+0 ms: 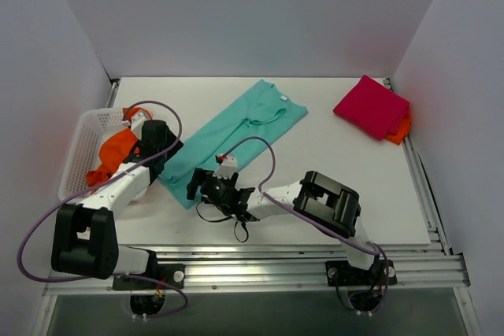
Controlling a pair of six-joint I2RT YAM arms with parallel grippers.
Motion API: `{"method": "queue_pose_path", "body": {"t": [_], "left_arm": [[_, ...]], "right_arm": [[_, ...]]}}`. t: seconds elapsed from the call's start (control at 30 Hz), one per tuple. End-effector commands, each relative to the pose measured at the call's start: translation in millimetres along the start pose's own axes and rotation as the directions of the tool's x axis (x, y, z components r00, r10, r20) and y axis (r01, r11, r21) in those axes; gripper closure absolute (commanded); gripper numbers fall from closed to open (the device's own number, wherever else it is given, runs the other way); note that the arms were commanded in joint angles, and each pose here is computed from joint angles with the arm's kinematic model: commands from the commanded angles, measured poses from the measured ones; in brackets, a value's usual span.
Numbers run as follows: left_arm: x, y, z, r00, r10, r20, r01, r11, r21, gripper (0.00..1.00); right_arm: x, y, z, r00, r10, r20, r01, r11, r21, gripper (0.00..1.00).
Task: Fold and stack the t-shirts
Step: Fold the tshirt
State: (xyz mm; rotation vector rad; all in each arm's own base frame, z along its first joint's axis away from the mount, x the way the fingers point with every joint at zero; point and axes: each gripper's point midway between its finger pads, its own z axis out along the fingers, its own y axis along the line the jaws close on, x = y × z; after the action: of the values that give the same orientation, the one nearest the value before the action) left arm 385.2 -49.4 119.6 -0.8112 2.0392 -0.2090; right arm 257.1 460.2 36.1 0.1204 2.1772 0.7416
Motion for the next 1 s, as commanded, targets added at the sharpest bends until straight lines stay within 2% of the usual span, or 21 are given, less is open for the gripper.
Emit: {"method": "queue_pose_path", "body": {"t": [0.0,0.1,0.13,0.2,0.23,0.3,0.33,0.37,0.47,0.53,0.6,0.67,0.7,0.73,0.8,0.83,0.9,0.93,0.97], "left_arm": [[-11,3,-2,1.0,-0.002,0.025,0.001,1.0,0.002,0.37],[-11,4,0,1.0,-0.011,0.021,0.011,1.0,0.007,0.37],[-11,4,1,1.0,-0.012,0.019,0.012,1.0,0.011,0.37],[-11,6,1,1.0,-0.014,0.014,0.014,1.0,0.008,0.37],[-11,6,2,1.0,-0.014,0.015,0.014,1.0,0.009,0.37],[-12,4,1,1.0,-0.017,0.015,0.017,1.0,0.017,0.37],[-13,4,2,1.0,-0.02,0.016,0.02,1.0,0.018,0.37],[-13,4,1,1.0,-0.021,0.017,0.02,1.0,0.019,0.37],[-13,7,2,1.0,-0.021,0.019,0.021,1.0,0.014,0.37],[-13,9,3,1.0,-0.024,0.019,0.024,1.0,0.008,0.37],[-11,8,3,1.0,-0.023,0.012,0.023,1.0,0.012,0.37],[-11,5,2,0.999,-0.031,0.009,0.031,0.999,0.025,0.37],[-10,4,2,0.999,-0.033,0.002,0.033,0.999,0.034,0.37],[-9,1,2,0.999,-0.038,-0.005,0.038,0.998,0.043,0.37],[-6,-3,1,0.999,-0.046,-0.017,0.047,0.997,0.061,0.37],[-4,-5,0,0.998,-0.05,-0.03,0.052,0.996,0.073,0.37],[-1,-11,-1,0.997,-0.064,-0.044,0.068,0.993,0.094,0.37],[3,-14,-1,0.996,-0.064,-0.06,0.07,0.992,0.104,0.37],[8,-18,-2,0.995,-0.064,-0.074,0.072,0.991,0.115,0.37]], "right_arm": [[29,-27,9,0.995,-0.03,-0.095,0.037,0.997,0.067,0.02],[32,-30,12,0.994,-0.028,-0.107,0.035,0.998,0.06,0.18],[35,-34,13,0.993,-0.026,-0.114,0.034,0.998,0.062,0.29],[37,-42,17,0.992,-0.021,-0.124,0.031,0.997,0.076,0.41],[41,-49,19,0.991,-0.021,-0.135,0.034,0.995,0.091,0.56],[43,-57,23,0.988,-0.014,-0.152,0.03,0.994,0.102,0.74],[44,-60,24,0.988,-0.012,-0.156,0.029,0.994,0.109,0.93],[47,-66,26,0.986,-0.011,-0.169,0.032,0.993,0.118,1.0],[45,-80,24,0.986,-0.013,-0.167,0.037,0.989,0.144,1.0],[30,-83,14,0.992,-0.009,-0.128,0.031,0.986,0.165,1.0],[18,-107,-1,0.997,-0.023,-0.072,0.04,0.97,0.239,1.0],[-9,-113,-28,1.0,-0.014,-0.009,0.016,0.96,0.28,1.0],[-12,-145,-47,0.999,-0.036,0.02,0.027,0.93,0.366,1.0],[-32,-137,-66,0.997,-0.013,0.074,-0.014,0.935,0.353,1.0],[-35,-168,-98,0.995,-0.02,0.094,-0.023,0.902,0.432,1.0],[-53,-163,-115,0.989,0.002,0.15,-0.066,0.905,0.419,1.0],[-55,-189,-143,0.99,-0.024,0.142,-0.051,0.866,0.497,1.0],[-69,-186,-156,0.976,0.042,0.215,-0.144,0.864,0.482,1.0],[-71,-190,-165,0.971,0.057,0.233,-0.168,0.855,0.491,1.0]]}}
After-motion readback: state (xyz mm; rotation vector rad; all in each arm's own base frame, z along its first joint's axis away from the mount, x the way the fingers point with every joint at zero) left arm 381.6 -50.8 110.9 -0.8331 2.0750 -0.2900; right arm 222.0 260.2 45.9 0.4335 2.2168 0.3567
